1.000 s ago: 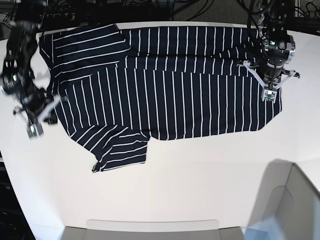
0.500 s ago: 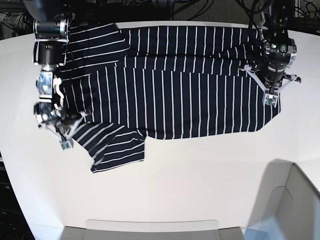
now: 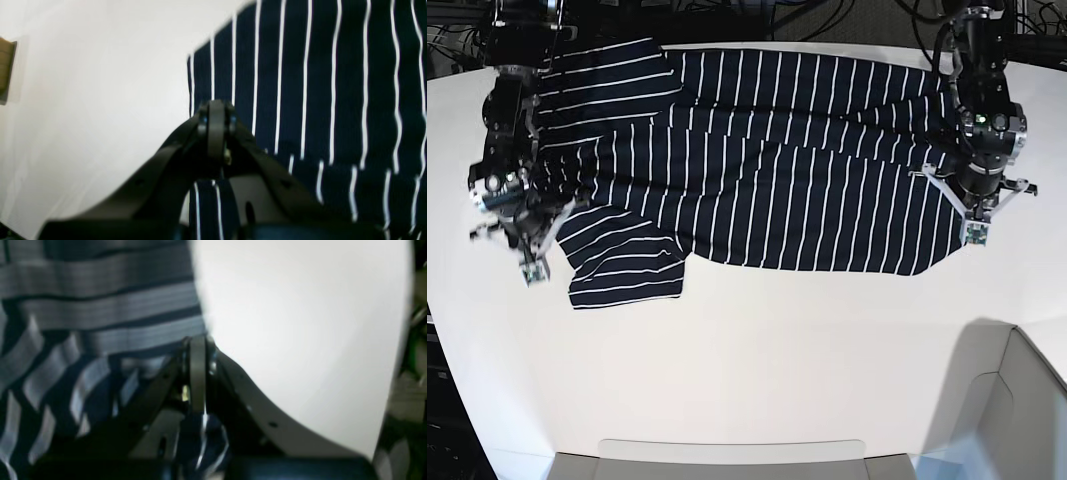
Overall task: Fold the T-shirt properly
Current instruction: 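Drag the folded shirt back toward the robot with both grippers, then move both grippers to the hem edge of the shirt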
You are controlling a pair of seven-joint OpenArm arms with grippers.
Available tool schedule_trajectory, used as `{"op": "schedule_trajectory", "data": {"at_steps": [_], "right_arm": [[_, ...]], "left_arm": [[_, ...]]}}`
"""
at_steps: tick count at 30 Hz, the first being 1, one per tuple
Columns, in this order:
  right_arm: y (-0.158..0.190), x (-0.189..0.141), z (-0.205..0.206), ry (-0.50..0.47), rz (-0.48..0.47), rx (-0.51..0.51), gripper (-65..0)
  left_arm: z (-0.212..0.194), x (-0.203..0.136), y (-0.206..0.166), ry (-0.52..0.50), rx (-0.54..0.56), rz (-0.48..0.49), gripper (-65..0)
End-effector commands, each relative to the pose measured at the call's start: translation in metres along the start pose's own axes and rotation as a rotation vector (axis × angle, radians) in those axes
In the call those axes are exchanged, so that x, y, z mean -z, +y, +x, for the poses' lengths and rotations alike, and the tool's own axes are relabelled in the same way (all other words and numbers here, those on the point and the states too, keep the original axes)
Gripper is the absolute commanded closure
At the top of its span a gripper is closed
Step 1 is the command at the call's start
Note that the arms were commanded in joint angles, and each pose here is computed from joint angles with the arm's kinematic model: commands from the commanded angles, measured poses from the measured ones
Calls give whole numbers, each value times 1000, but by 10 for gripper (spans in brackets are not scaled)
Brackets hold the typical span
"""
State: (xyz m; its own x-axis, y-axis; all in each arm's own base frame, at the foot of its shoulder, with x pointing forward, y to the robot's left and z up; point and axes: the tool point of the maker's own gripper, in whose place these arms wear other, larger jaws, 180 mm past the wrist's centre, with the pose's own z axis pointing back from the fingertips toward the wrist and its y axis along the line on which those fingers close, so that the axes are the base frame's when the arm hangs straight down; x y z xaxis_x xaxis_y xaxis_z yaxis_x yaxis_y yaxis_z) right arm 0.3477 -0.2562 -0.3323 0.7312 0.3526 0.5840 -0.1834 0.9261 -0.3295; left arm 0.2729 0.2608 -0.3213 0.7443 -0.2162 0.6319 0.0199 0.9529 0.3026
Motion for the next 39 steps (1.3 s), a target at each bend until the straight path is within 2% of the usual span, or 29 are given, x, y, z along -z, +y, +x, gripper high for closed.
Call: {"op": "schedule_trajectory", "data": {"at_steps": [1,4,7,10,14,20,24,27,33,37,39], "right_arm": [[-16,-6,22,-55,-41,-3,-14],[-31,-3,41,-80,-42,14,-139],[-40,19,53,-82,51,118,-256],[-49,47,57,-99,144,262,-321],[-55,66,55,-66,169,334,-327],[-34,81,49,-40,217,373,-327],[-6,94,31,37,261,331,-327],[16,99,23,50,288,317,-327],[29,103,13,84,309,313,-327],[49,106,5,128,333,240,-327],[54,106,3,136,338,220,-327]], "left_arm": [[7,-3,3,-25,1,11,0],[6,-3,1,-25,-5,6,0],[4,-3,0,-19,-5,4,0],[2,-3,-5,-17,-22,-5,0],[-2,-3,-5,-6,-20,-6,0],[-7,-3,-8,3,-18,-13,0],[-7,-3,-8,3,-20,-15,0],[-7,-3,-8,3,-20,-15,0],[-5,-3,-8,-5,-20,-15,0],[-6,4,-6,3,-34,-13,0],[10,14,1,-22,-56,-2,0]]}}
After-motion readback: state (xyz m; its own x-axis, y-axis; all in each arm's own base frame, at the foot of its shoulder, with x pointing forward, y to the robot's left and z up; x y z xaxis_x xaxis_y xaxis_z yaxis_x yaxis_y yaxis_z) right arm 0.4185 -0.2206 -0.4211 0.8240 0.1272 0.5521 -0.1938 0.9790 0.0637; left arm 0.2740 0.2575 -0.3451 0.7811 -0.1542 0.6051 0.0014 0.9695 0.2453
